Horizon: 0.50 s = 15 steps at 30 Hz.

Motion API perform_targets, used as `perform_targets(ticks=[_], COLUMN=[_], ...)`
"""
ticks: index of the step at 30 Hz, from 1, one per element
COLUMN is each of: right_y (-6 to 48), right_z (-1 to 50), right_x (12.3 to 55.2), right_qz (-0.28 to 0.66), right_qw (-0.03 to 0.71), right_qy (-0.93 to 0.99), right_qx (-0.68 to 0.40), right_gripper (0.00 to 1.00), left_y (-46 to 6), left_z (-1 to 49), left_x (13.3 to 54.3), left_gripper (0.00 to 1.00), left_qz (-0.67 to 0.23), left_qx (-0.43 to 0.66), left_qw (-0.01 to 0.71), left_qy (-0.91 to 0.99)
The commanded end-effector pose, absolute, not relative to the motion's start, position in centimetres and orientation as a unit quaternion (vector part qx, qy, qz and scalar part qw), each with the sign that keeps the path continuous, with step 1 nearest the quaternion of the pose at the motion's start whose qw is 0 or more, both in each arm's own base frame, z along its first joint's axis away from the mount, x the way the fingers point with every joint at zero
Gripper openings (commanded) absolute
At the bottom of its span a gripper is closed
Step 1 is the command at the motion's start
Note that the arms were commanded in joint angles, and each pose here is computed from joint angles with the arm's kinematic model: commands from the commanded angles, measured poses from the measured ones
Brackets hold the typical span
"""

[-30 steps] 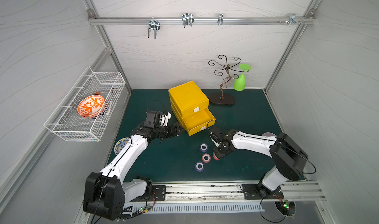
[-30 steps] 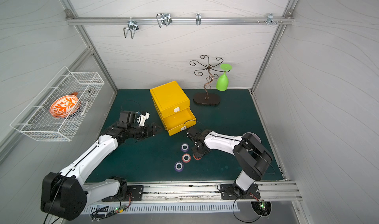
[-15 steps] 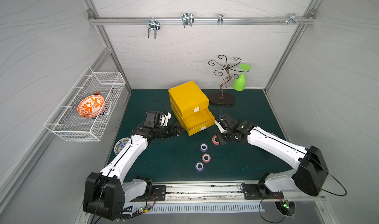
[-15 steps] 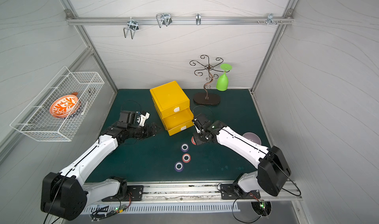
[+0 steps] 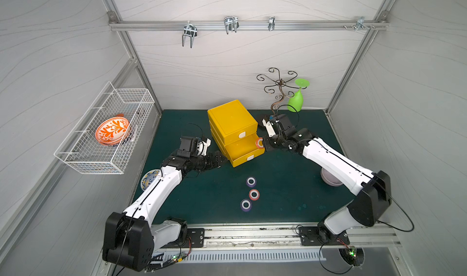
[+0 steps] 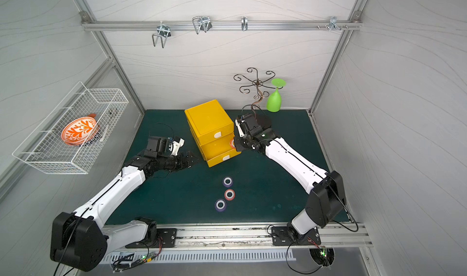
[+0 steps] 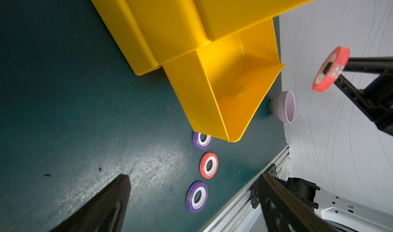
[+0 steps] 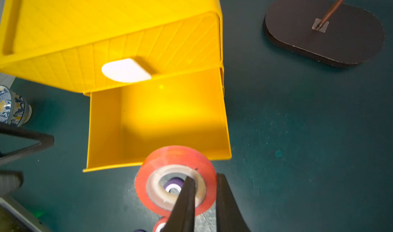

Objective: Place the transparent tape into the drawer according to color
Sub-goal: Place the tape in the drawer.

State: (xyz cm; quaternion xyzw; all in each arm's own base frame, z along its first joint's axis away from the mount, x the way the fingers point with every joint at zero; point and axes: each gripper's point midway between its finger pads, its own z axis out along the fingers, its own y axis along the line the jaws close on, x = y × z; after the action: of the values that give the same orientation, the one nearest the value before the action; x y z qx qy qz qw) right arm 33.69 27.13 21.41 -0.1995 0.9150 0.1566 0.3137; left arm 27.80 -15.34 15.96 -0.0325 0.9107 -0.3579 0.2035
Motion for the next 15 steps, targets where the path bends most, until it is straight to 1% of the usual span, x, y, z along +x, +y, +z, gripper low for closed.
perform_targets(ticks=[1,6,11,13,14,15], right_y=[28.7,30.0,30.7,30.9,31.0,31.1], right_z=[21.6,20.6,19.6,19.1,18.9,18.7], right_x=[35.6,37.2,37.7,37.6,37.6,37.4], right_qz=[0.169,0.178,0.178,0.179,0.179,0.18], right_qw=[0.327,0.323,0.315,0.31,0.307,0.305], right_qy=[0.907,0.908,0.91,0.911,0.911,0.911], right_qx=[-0.205,-0.2,-0.202,-0.206,-0.207,-0.211], right_gripper=[0.0,0.0,0.0,0.07,0.12,0.2], left_y=[-15.3,-15.2,-15.2,-15.2,-15.2,-15.2], left_z=[16.5,16.4,16.5,16.5,16.5,16.4], left_x=[28.0,27.9,27.9,27.9,28.0,27.9], left_gripper=[0.98,0.98,0.98,0.98,0.98,0.98], left_qz=[-0.359,-0.357,-0.357,-0.357,-0.357,-0.357], left_qx=[-0.024,-0.024,-0.022,-0.022,-0.022,-0.023], left_qw=[0.213,0.213,0.213,0.213,0.213,0.213], left_qy=[0.908,0.909,0.909,0.909,0.909,0.909])
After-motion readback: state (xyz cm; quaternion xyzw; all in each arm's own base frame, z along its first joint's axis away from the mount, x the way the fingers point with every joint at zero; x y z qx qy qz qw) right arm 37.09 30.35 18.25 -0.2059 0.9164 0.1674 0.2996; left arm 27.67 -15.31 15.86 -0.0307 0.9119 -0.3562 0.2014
